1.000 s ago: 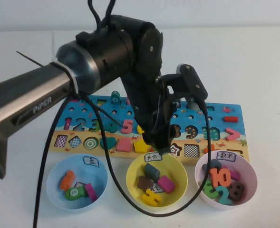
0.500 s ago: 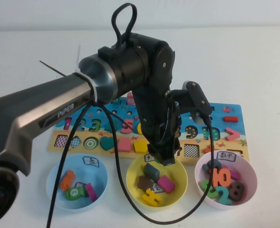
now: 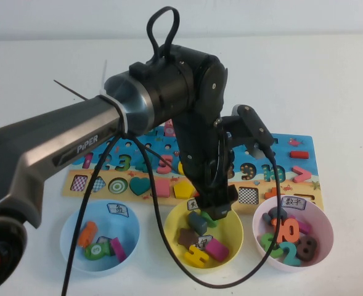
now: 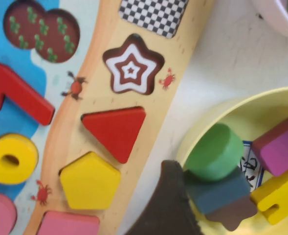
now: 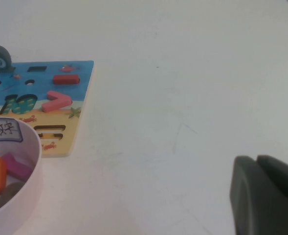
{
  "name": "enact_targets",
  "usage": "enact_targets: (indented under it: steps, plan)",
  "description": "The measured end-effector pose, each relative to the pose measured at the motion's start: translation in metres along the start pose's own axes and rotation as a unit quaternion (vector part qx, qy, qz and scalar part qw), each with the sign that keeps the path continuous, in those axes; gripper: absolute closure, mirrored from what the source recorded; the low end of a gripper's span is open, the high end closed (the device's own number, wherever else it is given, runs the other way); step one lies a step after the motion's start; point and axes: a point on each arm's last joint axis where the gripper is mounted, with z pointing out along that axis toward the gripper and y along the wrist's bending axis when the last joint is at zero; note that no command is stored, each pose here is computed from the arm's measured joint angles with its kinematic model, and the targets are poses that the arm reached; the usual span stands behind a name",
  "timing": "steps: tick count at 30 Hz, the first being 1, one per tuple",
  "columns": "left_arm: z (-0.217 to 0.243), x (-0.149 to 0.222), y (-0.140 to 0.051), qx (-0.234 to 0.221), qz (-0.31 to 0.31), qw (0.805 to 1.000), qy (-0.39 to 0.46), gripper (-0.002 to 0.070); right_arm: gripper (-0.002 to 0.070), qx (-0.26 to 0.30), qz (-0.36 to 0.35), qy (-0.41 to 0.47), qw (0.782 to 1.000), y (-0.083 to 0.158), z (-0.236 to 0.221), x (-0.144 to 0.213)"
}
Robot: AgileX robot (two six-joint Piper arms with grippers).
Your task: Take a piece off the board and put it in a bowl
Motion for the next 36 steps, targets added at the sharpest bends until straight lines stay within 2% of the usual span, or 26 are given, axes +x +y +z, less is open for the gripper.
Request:
enact_targets:
  steps: [2,4,7,9,12,14,17,24,29,31,36]
  plan:
    - [-0.001,0.001,0.001,-0.008,-0.018,1.000,0.004,0.0158,0.0694,0.000,0.000,0.000,1.000,0.000,0.000,0.000]
    - [-0.005,0.003,0.004,-0.027,-0.031,0.999,0.009,0.0202,0.0694,0.000,0.000,0.000,1.000,0.000,0.000,0.000]
    - [-0.021,0.007,0.006,-0.064,-0.038,0.997,0.009,0.0377,0.0694,0.000,0.000,0.000,1.000,0.000,0.000,0.000]
    - [-0.042,0.013,0.007,-0.086,-0.044,0.995,-0.006,0.0539,0.0694,0.000,0.000,0.000,1.000,0.000,0.000,0.000]
    - [-0.072,0.023,0.010,-0.085,-0.083,0.991,-0.057,0.0636,0.0694,0.000,0.000,0.000,1.000,0.000,0.000,0.000]
    - [-0.090,0.031,0.012,-0.081,-0.110,0.985,-0.108,0.0658,0.0694,0.000,0.000,0.000,1.000,0.000,0.000,0.000]
    - [-0.111,0.052,0.011,-0.102,-0.133,0.972,-0.163,0.0672,0.0694,0.000,0.000,0.000,1.000,0.000,0.000,0.000]
    - [-0.125,0.115,-0.034,-0.152,-0.160,0.947,-0.234,0.0676,0.0694,0.000,0.000,0.000,1.000,0.000,0.000,0.000]
    - [-0.127,0.157,-0.067,-0.178,-0.193,0.914,-0.309,0.0676,0.0694,0.000,0.000,0.000,1.000,0.000,0.000,0.000]
    - [-0.122,0.172,-0.077,-0.180,-0.208,0.907,-0.319,0.0676,0.0694,0.000,0.000,0.000,1.000,0.000,0.000,0.000]
    - [-0.129,0.195,-0.091,-0.214,-0.201,0.895,-0.337,0.0676,0.0694,0.000,0.000,0.000,1.000,0.000,0.000,0.000]
